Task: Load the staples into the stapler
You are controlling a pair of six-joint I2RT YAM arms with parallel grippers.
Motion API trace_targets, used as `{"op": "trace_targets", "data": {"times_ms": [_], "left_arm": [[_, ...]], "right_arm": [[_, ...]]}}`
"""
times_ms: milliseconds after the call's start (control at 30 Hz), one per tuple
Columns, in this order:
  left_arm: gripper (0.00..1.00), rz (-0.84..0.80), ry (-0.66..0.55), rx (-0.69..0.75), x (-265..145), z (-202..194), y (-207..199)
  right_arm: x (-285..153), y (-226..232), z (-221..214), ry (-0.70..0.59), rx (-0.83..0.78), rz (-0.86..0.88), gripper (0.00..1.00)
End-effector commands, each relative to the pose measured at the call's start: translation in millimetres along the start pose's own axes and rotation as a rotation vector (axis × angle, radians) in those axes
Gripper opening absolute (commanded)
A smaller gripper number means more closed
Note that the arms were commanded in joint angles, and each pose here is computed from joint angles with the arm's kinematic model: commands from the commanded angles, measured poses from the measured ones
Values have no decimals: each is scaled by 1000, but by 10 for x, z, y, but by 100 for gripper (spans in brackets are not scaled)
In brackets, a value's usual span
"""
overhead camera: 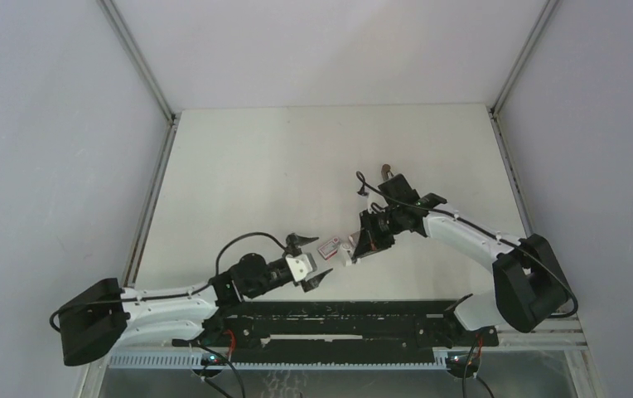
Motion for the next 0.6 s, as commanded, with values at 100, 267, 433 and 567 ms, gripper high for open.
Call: {"op": "trace_targets", "data": {"times_ms": [100, 267, 433, 567], "left_arm": [[86, -110, -89, 205, 228, 408, -153], [87, -150, -84, 255, 332, 454, -267], [84, -234, -35, 271, 439, 411, -388], [75, -252, -5, 284, 474, 360, -431]], "right_arm": [[-135, 220, 3, -21, -15, 103, 0], [-92, 259, -44, 24, -22, 139, 0], [-89, 287, -67, 40, -29, 146, 0], [-86, 310, -78, 46, -36, 148, 0]]}}
Point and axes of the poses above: each gripper's point midway between its finger pads, its own x axis out along the fingers, its own y axis along the line the jaws close on, z = x × y, the point moved 8 cm from there along -x, back along the fingers, and after that the axes turned 1 degree about -x, right-handed, at the moved point
